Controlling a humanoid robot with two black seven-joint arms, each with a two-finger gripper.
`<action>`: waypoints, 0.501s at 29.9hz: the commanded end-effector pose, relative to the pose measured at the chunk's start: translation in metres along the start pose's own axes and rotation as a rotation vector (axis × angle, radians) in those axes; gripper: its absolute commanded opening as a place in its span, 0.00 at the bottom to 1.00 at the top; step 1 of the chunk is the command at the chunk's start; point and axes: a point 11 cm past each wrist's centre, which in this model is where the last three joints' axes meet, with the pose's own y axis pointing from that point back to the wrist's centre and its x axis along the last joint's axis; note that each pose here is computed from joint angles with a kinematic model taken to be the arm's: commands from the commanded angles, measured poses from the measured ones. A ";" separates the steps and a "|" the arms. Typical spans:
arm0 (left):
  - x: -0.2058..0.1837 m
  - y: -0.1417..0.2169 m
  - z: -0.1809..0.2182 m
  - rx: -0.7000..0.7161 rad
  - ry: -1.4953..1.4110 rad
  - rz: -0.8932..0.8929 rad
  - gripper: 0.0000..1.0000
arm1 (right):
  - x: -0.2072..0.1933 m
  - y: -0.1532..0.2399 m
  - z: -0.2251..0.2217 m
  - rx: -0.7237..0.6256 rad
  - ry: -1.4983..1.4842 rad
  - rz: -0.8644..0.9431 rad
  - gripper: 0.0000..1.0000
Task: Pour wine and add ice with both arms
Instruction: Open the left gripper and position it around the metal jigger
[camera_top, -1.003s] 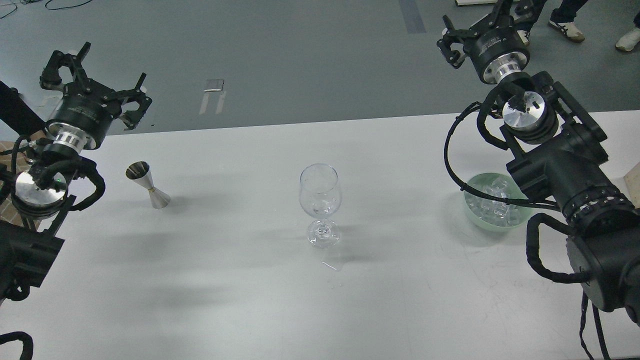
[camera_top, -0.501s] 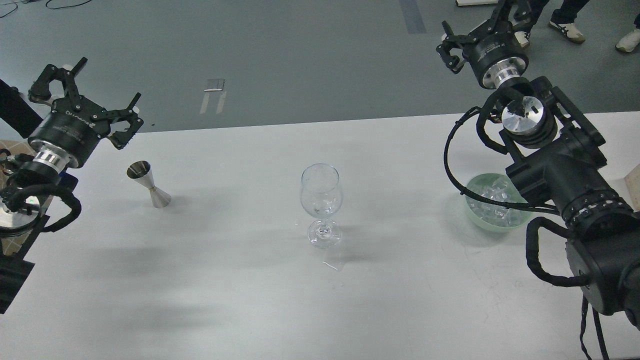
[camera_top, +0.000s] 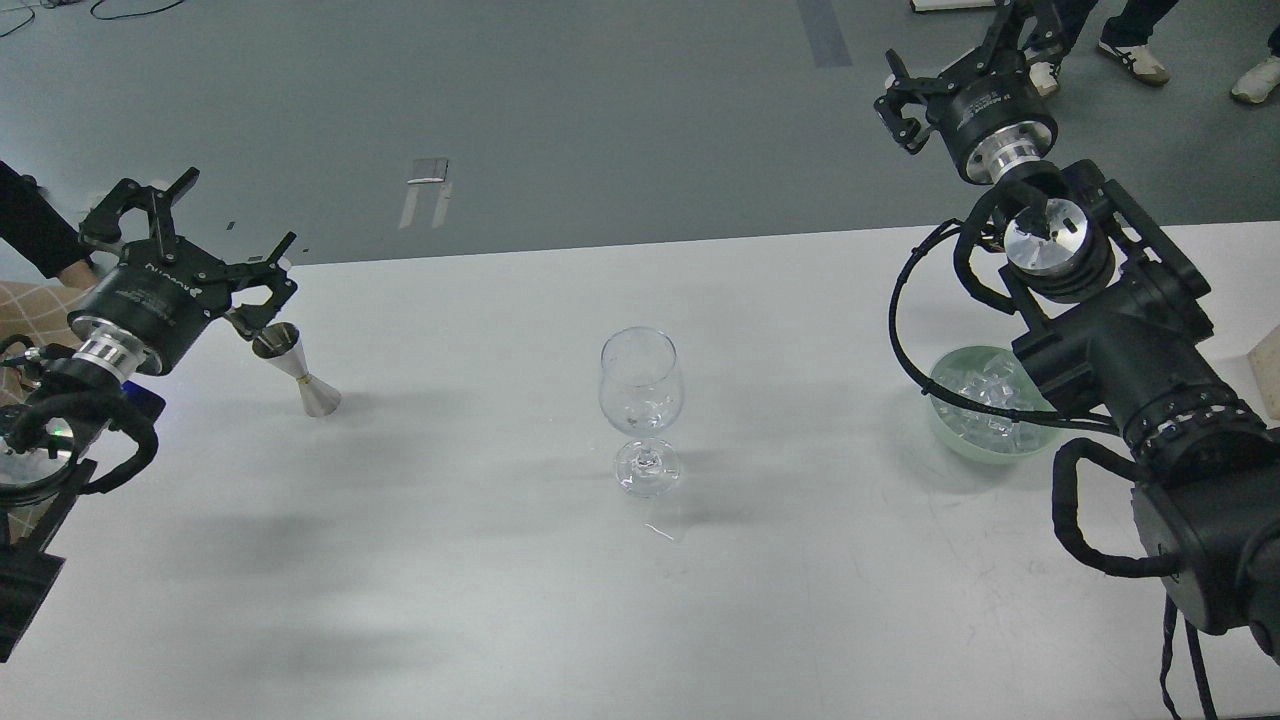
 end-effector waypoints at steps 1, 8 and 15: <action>-0.015 -0.001 -0.003 -0.004 0.013 -0.046 0.95 | -0.001 0.000 0.000 0.001 0.000 -0.003 1.00; -0.025 0.005 -0.015 0.009 0.066 -0.011 0.93 | -0.002 0.000 -0.001 0.002 0.002 -0.005 1.00; -0.022 0.021 -0.027 0.021 0.157 0.080 0.93 | 0.000 0.000 0.000 0.001 0.001 -0.001 1.00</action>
